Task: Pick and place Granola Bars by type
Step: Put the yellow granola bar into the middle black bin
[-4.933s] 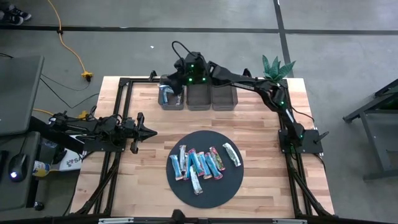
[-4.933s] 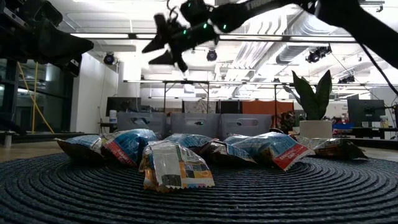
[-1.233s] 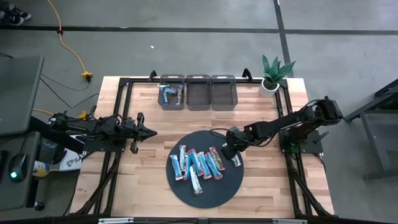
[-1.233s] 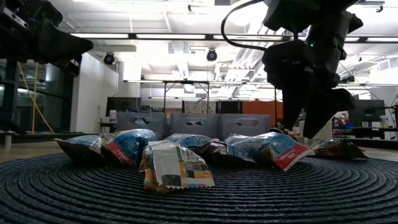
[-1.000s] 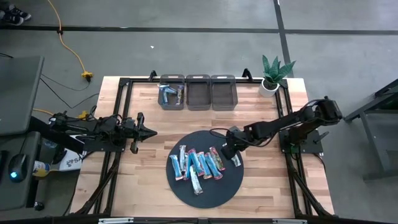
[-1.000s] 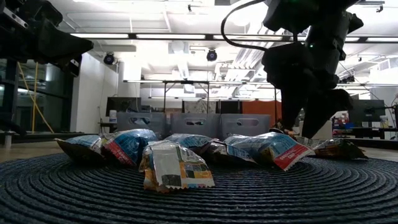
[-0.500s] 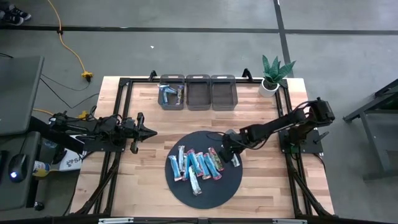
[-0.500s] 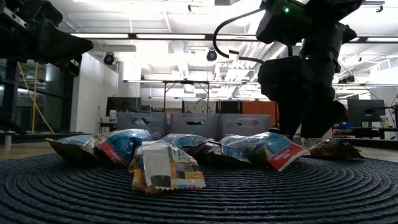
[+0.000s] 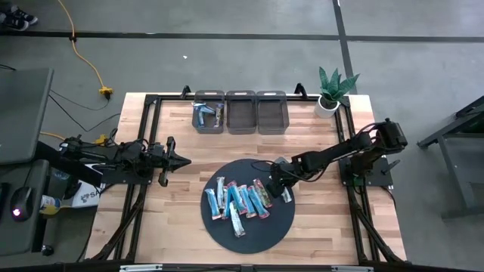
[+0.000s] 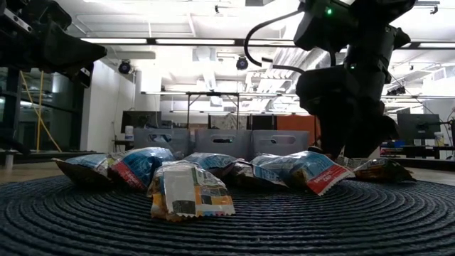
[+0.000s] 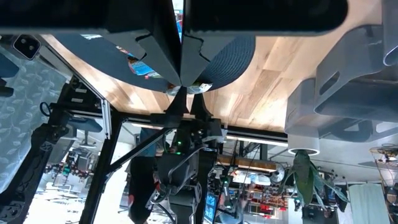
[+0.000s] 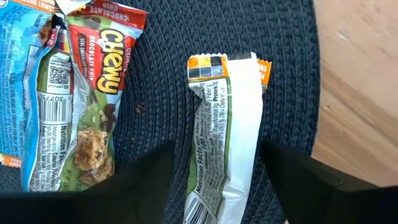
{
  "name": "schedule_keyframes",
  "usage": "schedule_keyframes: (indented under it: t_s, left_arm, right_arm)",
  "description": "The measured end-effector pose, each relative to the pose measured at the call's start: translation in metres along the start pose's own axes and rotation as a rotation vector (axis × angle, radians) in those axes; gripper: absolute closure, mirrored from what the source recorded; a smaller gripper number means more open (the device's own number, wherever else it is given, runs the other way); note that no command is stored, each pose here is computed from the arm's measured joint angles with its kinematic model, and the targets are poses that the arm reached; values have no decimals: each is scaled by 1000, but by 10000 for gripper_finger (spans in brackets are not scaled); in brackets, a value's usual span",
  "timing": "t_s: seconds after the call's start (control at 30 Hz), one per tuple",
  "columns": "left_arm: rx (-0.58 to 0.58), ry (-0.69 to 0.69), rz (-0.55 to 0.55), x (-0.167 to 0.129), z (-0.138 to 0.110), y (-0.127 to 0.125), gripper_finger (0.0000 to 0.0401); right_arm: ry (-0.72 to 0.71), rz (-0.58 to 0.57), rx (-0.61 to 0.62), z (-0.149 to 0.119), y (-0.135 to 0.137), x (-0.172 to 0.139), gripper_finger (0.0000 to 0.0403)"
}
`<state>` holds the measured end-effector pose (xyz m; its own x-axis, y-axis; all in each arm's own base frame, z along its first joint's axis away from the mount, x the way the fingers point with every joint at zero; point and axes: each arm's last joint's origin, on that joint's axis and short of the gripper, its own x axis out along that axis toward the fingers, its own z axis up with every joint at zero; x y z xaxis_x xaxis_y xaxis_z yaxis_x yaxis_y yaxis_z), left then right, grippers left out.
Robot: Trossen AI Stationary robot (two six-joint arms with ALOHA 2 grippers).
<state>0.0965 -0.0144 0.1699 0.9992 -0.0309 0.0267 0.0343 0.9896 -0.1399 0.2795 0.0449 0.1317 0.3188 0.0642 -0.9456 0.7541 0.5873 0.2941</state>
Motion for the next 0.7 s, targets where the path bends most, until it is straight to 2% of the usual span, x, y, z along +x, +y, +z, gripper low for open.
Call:
schedule_keyframes:
  t_s: [0.7]
  left_arm:
    - [0, 0, 0, 0, 0, 0, 400]
  right_arm:
    - [-5, -6, 35, 0, -1, 1, 286]
